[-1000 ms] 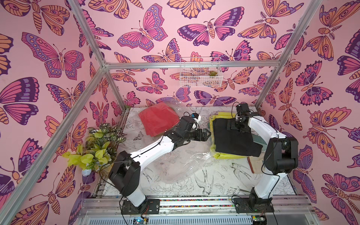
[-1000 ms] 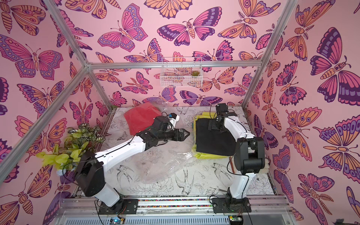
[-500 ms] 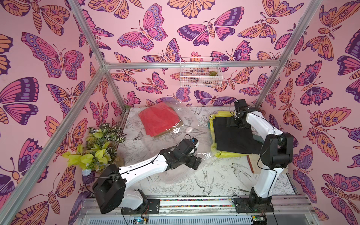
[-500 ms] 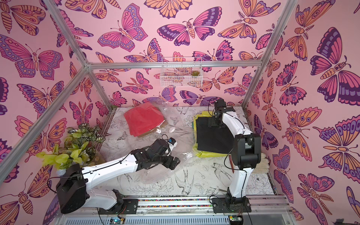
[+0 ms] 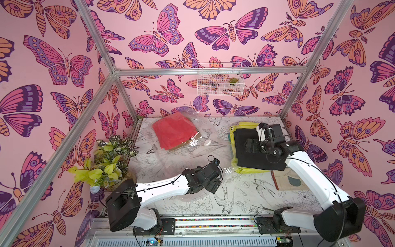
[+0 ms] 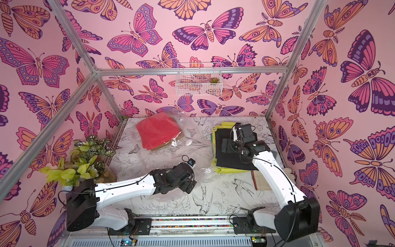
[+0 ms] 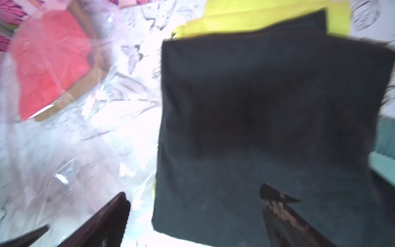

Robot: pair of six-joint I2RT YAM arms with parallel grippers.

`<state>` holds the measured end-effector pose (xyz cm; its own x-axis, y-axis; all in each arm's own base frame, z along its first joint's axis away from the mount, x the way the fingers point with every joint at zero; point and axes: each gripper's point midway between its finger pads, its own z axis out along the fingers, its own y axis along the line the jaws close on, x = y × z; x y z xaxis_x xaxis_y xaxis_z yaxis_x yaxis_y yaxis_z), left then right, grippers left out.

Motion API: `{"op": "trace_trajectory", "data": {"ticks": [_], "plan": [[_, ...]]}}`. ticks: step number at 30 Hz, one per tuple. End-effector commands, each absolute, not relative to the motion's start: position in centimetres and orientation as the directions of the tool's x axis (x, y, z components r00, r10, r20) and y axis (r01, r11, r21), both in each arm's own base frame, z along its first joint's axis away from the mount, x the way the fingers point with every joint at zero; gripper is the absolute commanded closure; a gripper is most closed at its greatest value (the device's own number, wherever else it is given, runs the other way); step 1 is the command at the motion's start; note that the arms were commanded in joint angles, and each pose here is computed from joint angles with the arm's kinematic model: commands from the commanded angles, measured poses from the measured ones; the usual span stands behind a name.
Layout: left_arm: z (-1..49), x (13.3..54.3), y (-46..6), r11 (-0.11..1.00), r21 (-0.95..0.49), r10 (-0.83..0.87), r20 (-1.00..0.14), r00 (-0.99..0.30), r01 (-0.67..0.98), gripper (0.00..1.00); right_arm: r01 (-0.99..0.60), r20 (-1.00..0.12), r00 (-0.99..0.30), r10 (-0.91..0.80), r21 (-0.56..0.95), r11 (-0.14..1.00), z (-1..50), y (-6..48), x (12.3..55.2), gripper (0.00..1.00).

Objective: Take the trousers out of the vacuum bag
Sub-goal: Place the trousers at the center of the board, then open the vacuum bag at the center of the board.

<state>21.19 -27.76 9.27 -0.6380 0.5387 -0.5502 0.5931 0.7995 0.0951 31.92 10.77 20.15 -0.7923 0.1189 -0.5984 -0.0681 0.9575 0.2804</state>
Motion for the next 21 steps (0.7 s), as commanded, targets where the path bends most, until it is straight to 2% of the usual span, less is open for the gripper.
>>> {"op": "trace_trajectory", "data": {"ticks": [1, 7, 14, 16, 21], "plan": [[7.1, 20.9, -26.2, 0.809, 0.179, 0.568, -0.488, -0.663, 0.561, 0.01, -0.094, -0.592, -0.786, 0.178, 0.399, 0.912, 20.9, 12.2, 29.5, 0.01], [4.9, 21.1, -26.2, 0.804, 0.248, 0.59, -0.447, -0.672, 0.541, 0.03, -0.11, -0.589, -0.781, 0.208, 0.457, 0.883, 20.9, 12.1, 26.2, 0.01], [3.4, 21.7, -25.9, 0.818, 0.297, 0.576, -0.437, -0.691, 0.493, 0.17, -0.158, -0.576, -0.794, 0.193, 0.502, 0.85, 20.2, 12.8, 23.1, 0.01], [3.3, 22.0, -25.7, 0.822, 0.314, 0.57, -0.441, -0.694, 0.476, 0.24, -0.178, -0.572, -0.797, 0.192, 0.527, 0.831, 20.2, 13.3, 22.4, 0.01], [3.5, 22.6, -25.5, 0.848, 0.289, 0.53, -0.455, -0.715, 0.445, 0.62, -0.228, -0.552, -0.813, 0.184, 0.593, 0.773, 19.7, 15.0, 20.6, 0.01]]}}
